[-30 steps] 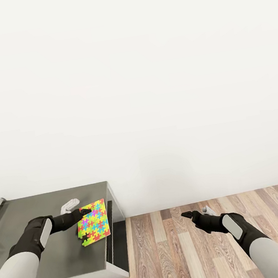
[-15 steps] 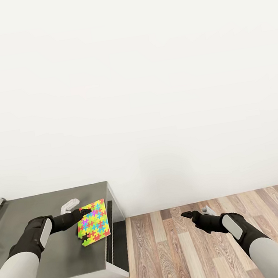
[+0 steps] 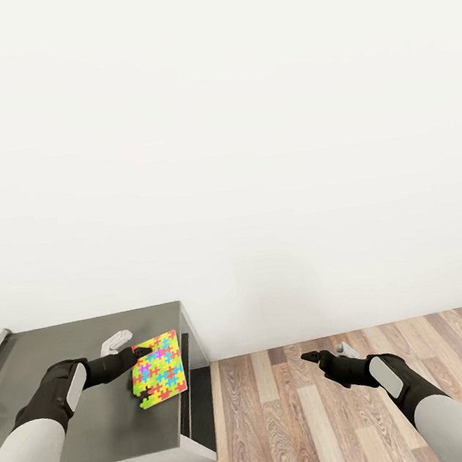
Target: Put all the toys in the child's room - the three board games (two on the bed and one on the table), the two jigsaw puzzles on the table, and the tennis ball on the table - inside the toy box on the table in the child's room.
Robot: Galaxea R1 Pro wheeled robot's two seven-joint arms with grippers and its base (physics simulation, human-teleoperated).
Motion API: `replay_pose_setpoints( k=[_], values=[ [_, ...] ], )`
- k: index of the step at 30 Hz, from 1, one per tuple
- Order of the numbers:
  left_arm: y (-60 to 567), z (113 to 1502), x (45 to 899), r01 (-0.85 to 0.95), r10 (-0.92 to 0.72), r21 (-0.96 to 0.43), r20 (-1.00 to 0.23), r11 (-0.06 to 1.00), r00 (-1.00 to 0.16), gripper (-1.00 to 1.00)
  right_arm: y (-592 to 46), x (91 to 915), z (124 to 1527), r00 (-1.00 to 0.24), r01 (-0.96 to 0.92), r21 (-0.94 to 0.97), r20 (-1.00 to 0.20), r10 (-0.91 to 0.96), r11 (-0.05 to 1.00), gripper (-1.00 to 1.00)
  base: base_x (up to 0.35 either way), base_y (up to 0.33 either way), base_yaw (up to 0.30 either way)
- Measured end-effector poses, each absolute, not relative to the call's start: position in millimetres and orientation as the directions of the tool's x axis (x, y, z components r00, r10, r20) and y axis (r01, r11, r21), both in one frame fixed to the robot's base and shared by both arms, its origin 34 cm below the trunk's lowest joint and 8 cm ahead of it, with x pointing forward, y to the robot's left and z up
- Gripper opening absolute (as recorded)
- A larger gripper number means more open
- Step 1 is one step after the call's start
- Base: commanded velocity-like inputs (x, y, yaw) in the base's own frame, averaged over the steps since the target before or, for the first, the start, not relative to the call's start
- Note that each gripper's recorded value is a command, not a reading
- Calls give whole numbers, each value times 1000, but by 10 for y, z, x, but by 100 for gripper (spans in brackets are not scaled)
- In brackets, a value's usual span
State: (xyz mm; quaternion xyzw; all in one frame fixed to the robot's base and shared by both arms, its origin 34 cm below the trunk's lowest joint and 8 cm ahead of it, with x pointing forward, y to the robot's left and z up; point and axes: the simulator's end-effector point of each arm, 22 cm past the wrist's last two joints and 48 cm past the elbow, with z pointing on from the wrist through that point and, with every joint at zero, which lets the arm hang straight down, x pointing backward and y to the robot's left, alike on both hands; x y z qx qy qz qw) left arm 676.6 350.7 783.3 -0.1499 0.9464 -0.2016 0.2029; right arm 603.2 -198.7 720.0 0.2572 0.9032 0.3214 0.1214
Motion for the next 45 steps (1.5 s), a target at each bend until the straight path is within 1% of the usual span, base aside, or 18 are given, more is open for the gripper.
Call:
replay_pose_setpoints(
  k=[29,39,45],
  values=[
    [3507,7833,6766,-202,-365,-442,-324,874,-873,100,-1950,6057,7242,-838,375,665,-54,543,646,100,0,5,0],
    [3507,7867,6780,-199,-366,-444,-329,874,-871,100,-1948,6075,7274,-838,371,668,-59,543,645,100,0,0,-100],
    [3507,7875,6783,-199,-366,-444,-330,874,-870,100,-1947,6079,7282,-838,370,669,-60,543,645,100,0,0,-23]
  ],
)
